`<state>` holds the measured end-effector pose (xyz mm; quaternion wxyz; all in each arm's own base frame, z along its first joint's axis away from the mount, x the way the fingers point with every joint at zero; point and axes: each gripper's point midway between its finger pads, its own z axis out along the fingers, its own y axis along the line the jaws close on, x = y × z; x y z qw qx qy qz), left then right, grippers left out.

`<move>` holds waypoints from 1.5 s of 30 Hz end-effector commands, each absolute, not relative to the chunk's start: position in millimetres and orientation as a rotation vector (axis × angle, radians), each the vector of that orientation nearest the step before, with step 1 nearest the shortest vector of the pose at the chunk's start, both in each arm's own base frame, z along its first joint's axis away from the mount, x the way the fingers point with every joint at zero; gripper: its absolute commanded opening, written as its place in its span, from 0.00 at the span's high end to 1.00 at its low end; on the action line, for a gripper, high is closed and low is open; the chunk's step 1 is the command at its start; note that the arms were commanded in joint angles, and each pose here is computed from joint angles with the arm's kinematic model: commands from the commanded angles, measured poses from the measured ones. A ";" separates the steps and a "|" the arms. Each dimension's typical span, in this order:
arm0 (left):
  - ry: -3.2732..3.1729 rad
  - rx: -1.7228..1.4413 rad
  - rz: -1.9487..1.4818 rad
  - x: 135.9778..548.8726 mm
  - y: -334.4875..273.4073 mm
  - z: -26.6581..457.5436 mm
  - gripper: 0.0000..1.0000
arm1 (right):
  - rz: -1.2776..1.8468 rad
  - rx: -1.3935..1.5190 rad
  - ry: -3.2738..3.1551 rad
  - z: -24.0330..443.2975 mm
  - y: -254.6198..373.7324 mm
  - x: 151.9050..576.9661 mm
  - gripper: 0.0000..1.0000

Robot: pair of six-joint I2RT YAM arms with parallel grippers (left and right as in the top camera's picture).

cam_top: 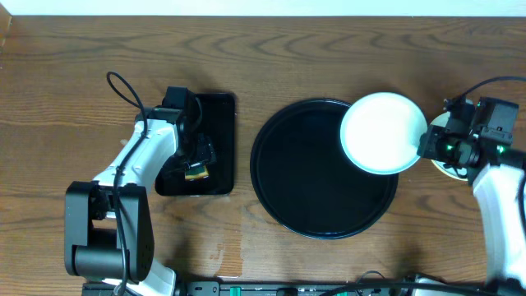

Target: Clean dirty plates on tray and stack at the side

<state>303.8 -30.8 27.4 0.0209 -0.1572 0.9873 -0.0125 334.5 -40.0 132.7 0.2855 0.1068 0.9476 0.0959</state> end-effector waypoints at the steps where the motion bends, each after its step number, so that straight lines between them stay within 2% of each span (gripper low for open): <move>1: 3.064 -0.489 -0.029 302.9 -29.1 27.2 0.17 | -0.021 0.289 2.457 166.7 -43.5 324.9 0.99; 4: 3.064 -0.489 -0.029 302.9 -29.1 27.2 0.17 | -0.239 0.265 2.397 186.0 -38.2 317.2 0.99; 9: 3.064 -0.489 -0.029 302.9 -29.1 27.2 0.17 | -0.536 0.049 2.268 212.5 2.2 311.1 0.99; 17: 3.064 -0.489 -0.029 302.9 -29.1 27.2 0.17 | -0.762 -0.191 2.001 251.7 68.5 291.6 0.99; 24: 3.064 -0.489 -0.029 302.9 -29.1 27.2 0.17 | -0.934 -0.290 1.820 272.7 96.6 276.2 0.99; 28: 3.064 -0.489 -0.029 302.9 -29.1 27.2 0.17 | -1.013 -0.312 1.760 274.4 105.4 273.8 0.99; 45: 3.064 -0.489 -0.029 302.9 -29.1 27.2 0.17 | -1.018 -0.324 1.754 272.3 109.6 274.1 0.99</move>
